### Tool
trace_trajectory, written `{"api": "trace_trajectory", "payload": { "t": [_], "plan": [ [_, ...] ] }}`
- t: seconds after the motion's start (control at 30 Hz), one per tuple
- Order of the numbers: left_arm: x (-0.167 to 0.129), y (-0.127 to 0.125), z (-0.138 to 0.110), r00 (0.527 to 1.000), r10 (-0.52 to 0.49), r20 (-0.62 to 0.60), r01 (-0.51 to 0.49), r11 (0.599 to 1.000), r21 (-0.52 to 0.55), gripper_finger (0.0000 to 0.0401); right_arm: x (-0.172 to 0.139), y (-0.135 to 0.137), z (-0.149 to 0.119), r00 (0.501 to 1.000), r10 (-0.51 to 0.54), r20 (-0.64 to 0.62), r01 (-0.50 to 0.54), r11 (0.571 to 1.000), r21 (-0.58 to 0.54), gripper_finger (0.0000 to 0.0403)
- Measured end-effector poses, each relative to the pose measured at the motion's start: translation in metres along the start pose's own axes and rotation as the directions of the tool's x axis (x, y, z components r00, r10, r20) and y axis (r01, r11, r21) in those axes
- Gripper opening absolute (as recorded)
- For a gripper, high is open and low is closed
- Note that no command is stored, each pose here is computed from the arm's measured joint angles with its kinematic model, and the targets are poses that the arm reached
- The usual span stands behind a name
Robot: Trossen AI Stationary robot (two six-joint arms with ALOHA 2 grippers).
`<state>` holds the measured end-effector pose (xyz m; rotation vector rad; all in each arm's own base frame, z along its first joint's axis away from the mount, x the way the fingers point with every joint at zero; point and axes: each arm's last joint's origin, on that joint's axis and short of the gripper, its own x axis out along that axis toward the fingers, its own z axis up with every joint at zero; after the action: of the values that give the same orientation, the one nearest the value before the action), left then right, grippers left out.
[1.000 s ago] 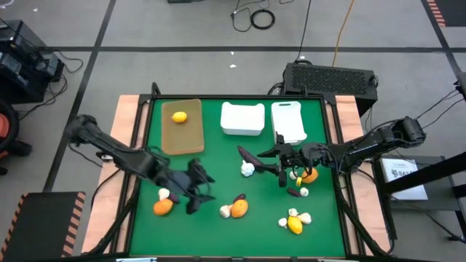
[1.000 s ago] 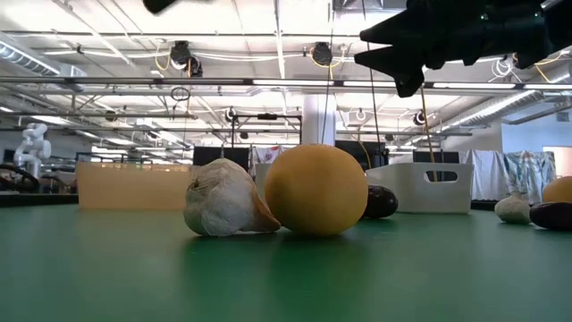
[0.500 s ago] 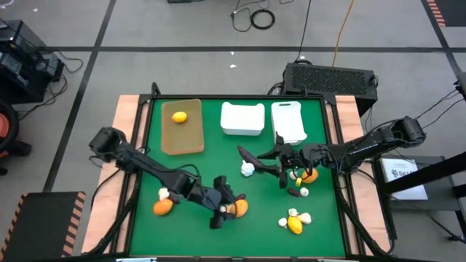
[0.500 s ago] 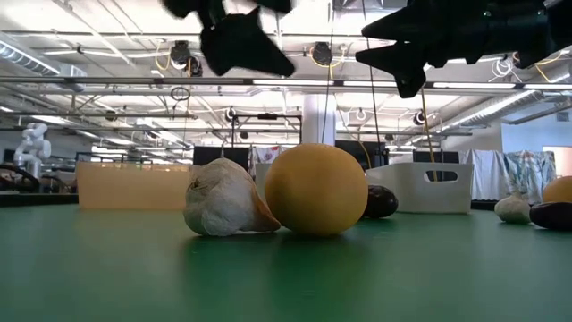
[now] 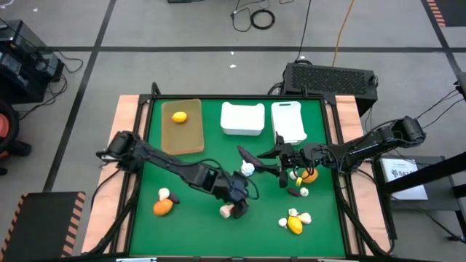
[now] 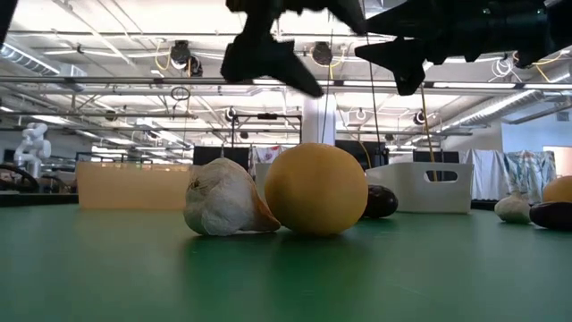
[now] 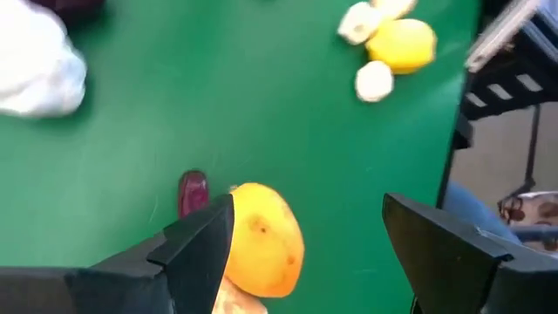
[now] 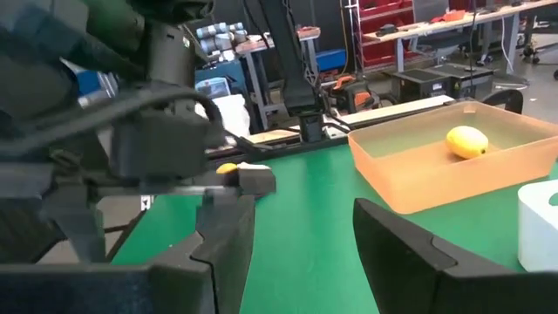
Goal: Sort produce into baskets
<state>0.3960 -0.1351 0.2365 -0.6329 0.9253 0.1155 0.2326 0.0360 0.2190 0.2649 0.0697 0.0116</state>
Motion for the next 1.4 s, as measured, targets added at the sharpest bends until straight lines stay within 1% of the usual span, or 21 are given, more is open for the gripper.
{"api": "trace_trajectory", "payload": {
  "t": [0.07,0.17,0.23,0.47,0.63,0.8,0.87,0.97,1.17,1.4],
  "plan": [
    [0.006,0.001,-0.001,1.000,0.014,-0.024,-0.015,0.999,-0.028,0.0299,0.000,0.000,0.000,1.000,0.000,-0.002,0.000,1.000,-0.001,0.0187],
    [0.016,0.007,-0.009,0.992,0.090,-0.092,-0.095,0.994,-0.045,0.0299,0.000,0.000,-0.001,1.000,0.016,-0.009,-0.016,1.000,-0.006,0.0187],
    [0.022,0.011,-0.012,0.986,0.124,-0.115,-0.130,0.990,-0.049,0.0299,0.000,0.001,-0.001,1.000,0.023,-0.011,-0.023,1.000,-0.007,0.0187],
    [0.025,0.012,-0.013,0.983,0.163,-0.080,-0.168,0.985,-0.052,0.0299,0.000,0.001,-0.001,1.000,0.024,-0.012,-0.025,1.000,-0.008,0.0187],
    [0.025,0.008,-0.017,0.984,0.162,-0.077,-0.167,0.984,-0.060,0.0299,0.000,0.001,-0.001,1.000,0.024,-0.012,-0.024,1.000,-0.008,0.0187],
    [0.037,0.006,-0.025,0.984,0.151,-0.097,-0.157,0.986,-0.060,0.0299,0.000,0.001,-0.001,1.000,0.024,-0.012,-0.024,1.000,-0.008,0.0187],
    [0.043,0.004,-0.026,0.987,0.127,-0.097,-0.133,0.989,-0.060,0.0299,0.000,0.001,-0.001,1.000,0.024,-0.013,-0.024,1.000,-0.008,0.0187],
    [0.052,0.006,-0.033,0.982,0.139,-0.127,-0.147,0.988,-0.052,0.0299,0.000,0.001,-0.001,1.000,0.024,-0.012,-0.024,1.000,-0.008,0.0187],
    [0.053,0.004,-0.032,0.986,0.125,-0.113,-0.131,0.990,-0.053,0.0299,0.000,0.001,-0.001,1.000,0.025,-0.011,-0.025,1.000,-0.004,0.0187],
    [0.060,0.007,-0.036,0.980,0.147,-0.132,-0.151,0.988,-0.018,0.0299,0.000,0.001,-0.001,1.000,0.025,-0.012,-0.025,1.000,-0.002,0.0187]
  ]
}}
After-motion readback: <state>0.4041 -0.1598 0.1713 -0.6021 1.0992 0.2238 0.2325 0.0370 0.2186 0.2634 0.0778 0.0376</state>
